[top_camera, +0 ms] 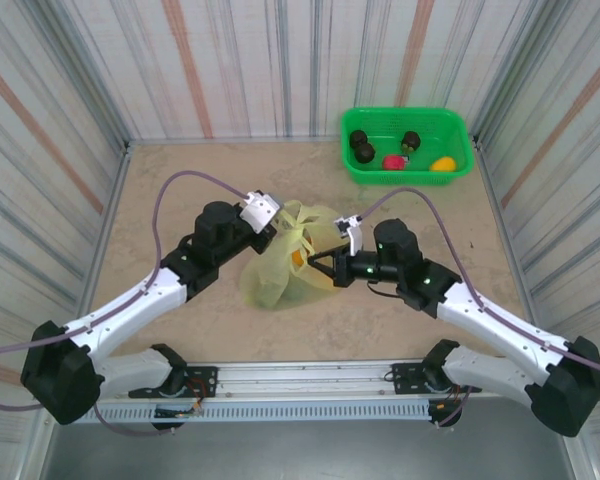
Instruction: Place the fake fruits into the plastic bag and tie a complex knot
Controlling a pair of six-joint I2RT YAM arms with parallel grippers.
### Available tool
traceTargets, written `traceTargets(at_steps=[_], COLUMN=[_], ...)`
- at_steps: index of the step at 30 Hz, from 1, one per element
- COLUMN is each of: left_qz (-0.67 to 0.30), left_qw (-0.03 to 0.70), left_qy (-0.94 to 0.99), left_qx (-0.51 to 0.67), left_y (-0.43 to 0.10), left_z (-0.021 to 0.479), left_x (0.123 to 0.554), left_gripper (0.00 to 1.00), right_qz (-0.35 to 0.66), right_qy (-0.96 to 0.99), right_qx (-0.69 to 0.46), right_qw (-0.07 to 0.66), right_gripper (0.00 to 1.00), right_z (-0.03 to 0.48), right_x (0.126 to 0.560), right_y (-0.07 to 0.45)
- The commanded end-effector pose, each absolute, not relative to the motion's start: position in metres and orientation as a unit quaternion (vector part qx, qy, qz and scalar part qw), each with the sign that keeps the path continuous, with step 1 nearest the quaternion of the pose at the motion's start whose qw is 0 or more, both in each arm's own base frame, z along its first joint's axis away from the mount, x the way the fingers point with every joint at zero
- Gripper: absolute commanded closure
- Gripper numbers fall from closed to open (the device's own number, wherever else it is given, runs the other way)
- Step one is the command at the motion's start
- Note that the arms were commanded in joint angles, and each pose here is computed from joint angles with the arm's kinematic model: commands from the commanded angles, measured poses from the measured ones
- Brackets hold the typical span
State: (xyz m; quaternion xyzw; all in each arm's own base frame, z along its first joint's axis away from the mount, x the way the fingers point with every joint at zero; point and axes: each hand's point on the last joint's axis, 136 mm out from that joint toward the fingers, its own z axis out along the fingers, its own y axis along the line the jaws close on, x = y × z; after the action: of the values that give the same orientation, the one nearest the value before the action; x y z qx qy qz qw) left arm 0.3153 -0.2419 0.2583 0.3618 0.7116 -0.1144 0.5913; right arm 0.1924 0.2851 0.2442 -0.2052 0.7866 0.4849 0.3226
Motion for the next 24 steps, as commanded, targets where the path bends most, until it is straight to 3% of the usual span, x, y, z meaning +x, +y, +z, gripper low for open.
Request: traceTargets(at_steps=[1,9,14,21,24], left_qz=[-0.087,-0.06,-0.071,-0.072,-0.067], left_qw=[0.62,0.624,0.623,0.611,0.612], left_qy=[0.711,0.72,0.722,0.734,0.736], left_qx=[0.319,0.299,0.294,0.287,0.28], left_y=[-0.223,-0.214,-0.218,-0.224,-0.221], left_z=[0.274,0.272,0.272,0.27,0.271], left_x=[0.325,0.334,0.332,0.331,0.333], left_gripper=[1.0,1.0,1.0,1.0,1.0], right_qz=[0.443,0.322,0.298,0.053,-0.016], right_qy=[0.814,0.865,0.879,0.88,0.88], right_qx=[-0.195,-0.066,0.003,0.24,0.246], right_qw=[0.322,0.38,0.372,0.407,0.407], right_gripper=[1.0,1.0,1.0,1.0,1.0], right_z=[0.225,0.217,0.228,0.239,0.244], right_x=[0.192,0.226,0.243,0.271,0.276], right_y=[0.265,0.208,0.211,0.155,0.162])
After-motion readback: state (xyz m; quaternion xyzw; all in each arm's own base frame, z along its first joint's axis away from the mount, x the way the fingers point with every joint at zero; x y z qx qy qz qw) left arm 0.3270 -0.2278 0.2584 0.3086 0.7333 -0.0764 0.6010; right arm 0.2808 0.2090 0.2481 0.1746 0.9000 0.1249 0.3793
